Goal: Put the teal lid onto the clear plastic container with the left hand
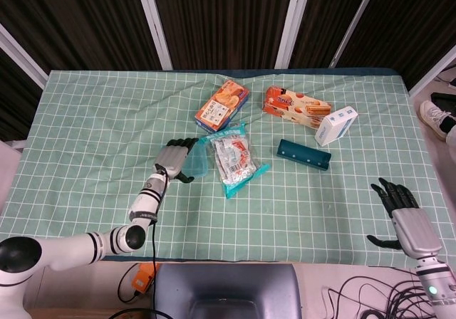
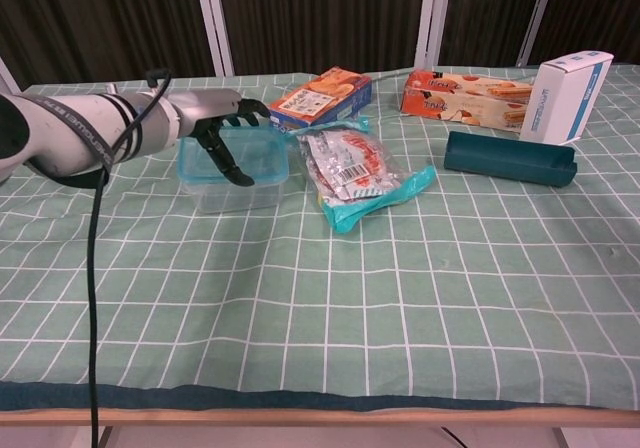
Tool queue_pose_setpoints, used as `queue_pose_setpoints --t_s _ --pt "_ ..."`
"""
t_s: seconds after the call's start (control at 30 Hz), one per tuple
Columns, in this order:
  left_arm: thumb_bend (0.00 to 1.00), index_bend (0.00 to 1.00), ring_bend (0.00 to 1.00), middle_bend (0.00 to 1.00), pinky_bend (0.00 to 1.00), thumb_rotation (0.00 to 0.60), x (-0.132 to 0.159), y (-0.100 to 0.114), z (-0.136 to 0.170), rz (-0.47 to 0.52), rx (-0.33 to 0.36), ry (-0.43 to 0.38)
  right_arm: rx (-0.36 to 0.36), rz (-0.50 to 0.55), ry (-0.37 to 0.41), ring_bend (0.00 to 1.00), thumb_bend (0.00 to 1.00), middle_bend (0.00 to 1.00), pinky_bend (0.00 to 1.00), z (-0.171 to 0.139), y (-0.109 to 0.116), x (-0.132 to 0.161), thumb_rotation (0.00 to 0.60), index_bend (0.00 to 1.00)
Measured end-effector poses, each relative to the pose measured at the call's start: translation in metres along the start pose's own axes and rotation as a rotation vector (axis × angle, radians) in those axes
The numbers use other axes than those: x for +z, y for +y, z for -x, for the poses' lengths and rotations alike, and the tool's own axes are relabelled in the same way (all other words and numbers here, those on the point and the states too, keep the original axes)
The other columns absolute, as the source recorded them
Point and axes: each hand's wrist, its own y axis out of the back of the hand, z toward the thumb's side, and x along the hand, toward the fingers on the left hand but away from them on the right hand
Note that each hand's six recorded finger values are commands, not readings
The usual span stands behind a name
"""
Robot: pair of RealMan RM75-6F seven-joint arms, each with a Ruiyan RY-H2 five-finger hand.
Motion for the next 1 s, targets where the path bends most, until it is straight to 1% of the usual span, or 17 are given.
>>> queue_pose_setpoints --t_s 0.37,0.53,0.6,0.7,0.8,0.87,1.0 --pt "0.25 0.0 0.58 0.39 0.36 0.6 0.0 -0.004 -0.002 -0.015 -0.009 0.005 -0.002 0.002 -0.001 0.0 0.16 0.0 0.0 0.0 0.001 -0.001 0.6 0.0" --pt "0.25 0.0 0.58 0.39 0.36 0.6 -0.005 -0.007 -0.003 -0.016 -0.022 0.017 -0.001 0.002 -0.001 0.0 0.16 0.0 0.0 -0.001 0.001 -0.002 0.6 0.0" --pt "0.25 0.0 0.58 0.39 0.35 0.6 -0.006 -0.007 -0.003 -0.016 -0.027 0.02 0.0 0.002 -0.001 0.0 0.16 0.0 0.0 0.0 0.001 -0.001 0.6 0.0" --pt "0.25 0.0 0.58 0.39 0.3 0.6 -0.007 -0.007 -0.004 -0.011 -0.028 0.023 0.001 0.001 -0.001 0.0 0.16 0.0 0.0 0.0 0.0 -0.001 0.6 0.0" --pt "0.25 0.0 0.53 0.39 0.25 0.6 -0.009 -0.007 -0.004 -0.003 -0.032 0.026 0.0 0.002 -0.003 0.0 0.16 0.0 0.0 0.0 0.0 -0.002 0.6 0.0" --pt "0.25 0.0 0.48 0.39 0.22 0.6 -0.011 -0.007 -0.004 0.004 -0.036 0.03 0.0 0.003 -0.003 0.0 0.16 0.0 0.0 0.0 0.0 -0.002 0.6 0.0" --pt "0.25 0.0 0.41 0.39 0.19 0.6 -0.013 -0.007 -0.004 0.013 -0.042 0.035 0.001 0.003 -0.003 0.0 0.16 0.0 0.0 0.0 0.0 -0.002 0.6 0.0"
